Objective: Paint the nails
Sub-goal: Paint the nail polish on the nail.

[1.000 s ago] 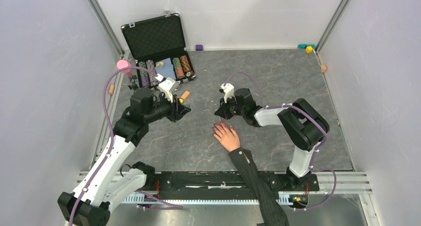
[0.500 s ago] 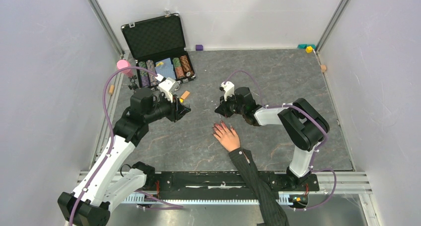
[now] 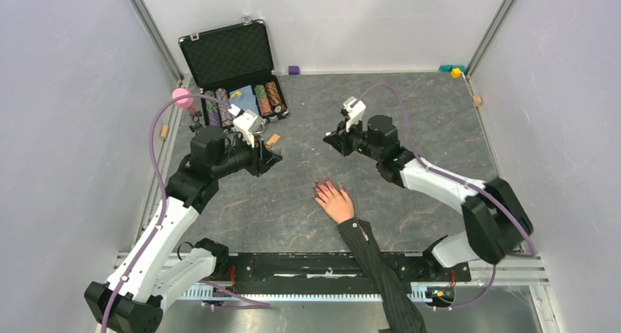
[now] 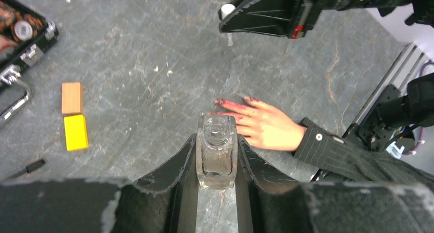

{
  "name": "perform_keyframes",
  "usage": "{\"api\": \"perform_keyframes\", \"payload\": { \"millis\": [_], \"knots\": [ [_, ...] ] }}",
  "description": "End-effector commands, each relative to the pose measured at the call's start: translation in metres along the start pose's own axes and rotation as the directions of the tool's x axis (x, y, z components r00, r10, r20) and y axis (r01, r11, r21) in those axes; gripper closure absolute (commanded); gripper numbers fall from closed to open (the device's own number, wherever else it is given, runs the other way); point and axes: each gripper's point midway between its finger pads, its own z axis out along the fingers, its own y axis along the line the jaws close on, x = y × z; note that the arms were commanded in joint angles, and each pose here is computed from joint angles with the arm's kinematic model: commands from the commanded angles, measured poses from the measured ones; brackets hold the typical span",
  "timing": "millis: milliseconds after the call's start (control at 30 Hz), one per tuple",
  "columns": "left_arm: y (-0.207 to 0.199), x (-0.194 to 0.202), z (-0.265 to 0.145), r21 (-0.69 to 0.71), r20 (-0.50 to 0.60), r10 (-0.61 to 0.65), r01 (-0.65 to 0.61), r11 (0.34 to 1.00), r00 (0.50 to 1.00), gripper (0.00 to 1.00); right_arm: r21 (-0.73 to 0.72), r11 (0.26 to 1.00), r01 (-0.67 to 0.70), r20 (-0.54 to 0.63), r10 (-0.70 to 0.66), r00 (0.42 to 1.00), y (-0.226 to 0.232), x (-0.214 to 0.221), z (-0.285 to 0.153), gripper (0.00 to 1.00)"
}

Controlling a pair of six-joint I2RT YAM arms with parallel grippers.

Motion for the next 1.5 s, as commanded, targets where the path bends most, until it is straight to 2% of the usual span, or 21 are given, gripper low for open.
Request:
{"api": "perform_keyframes", "payload": {
  "millis": [0,167,267,400,533,633,833,967,1200,1467],
  "knots": [
    [-0.024,-0.076,-0.012,0.068,0.185,0.051,-0.065,0.996,0.981,0.98,0.04,0.997,0.059,0.043,-0.06,0.997,0.001,-0.033,-0.032,1.0],
    [-0.048,-0.135,-0.005,0.157,0.282,0.056,-0.103,0.982,0.958,0.98,0.037,0.996,0.079,0.112,-0.083,0.99,0.014,-0.075,-0.066,1.0],
    [-0.063,-0.151,0.007,0.224,0.314,0.048,-0.123,0.967,0.948,0.98,0.038,0.995,0.091,0.171,-0.097,0.98,0.022,-0.105,-0.087,1.0],
    [-0.082,-0.129,0.027,0.346,0.262,0.026,-0.119,0.931,0.965,0.98,0.043,0.994,0.1,0.25,-0.108,0.962,0.031,-0.144,-0.114,1.0],
    [-0.117,-0.1,0.025,0.52,0.247,0.032,-0.161,0.839,0.969,0.98,0.026,0.994,0.111,0.337,-0.113,0.935,0.043,-0.178,-0.137,1.0],
    [-0.135,-0.086,0.018,0.591,0.232,0.046,-0.179,0.787,0.972,0.98,0.01,0.994,0.11,0.39,-0.105,0.915,0.051,-0.196,-0.15,1.0],
    [-0.15,-0.073,0.017,0.631,0.218,0.069,-0.194,0.751,0.974,0.98,-0.12,0.991,0.066,0.532,0.008,0.847,0.078,-0.223,-0.171,1.0],
    [-0.152,-0.066,0.023,0.638,0.185,0.065,-0.17,0.751,0.981,0.98,-0.206,0.976,0.066,0.563,0.063,0.824,0.092,-0.228,-0.175,1.0],
    [-0.156,-0.062,0.026,0.639,0.172,0.066,-0.162,0.752,0.983,0.98,-0.332,0.939,0.092,0.534,0.107,0.839,0.117,-0.226,-0.17,1.0],
    [-0.157,-0.063,0.026,0.633,0.177,0.071,-0.169,0.755,0.982,0.98,-0.393,0.914,0.105,0.504,0.118,0.856,0.134,-0.221,-0.164,1.0]
  ]
}}
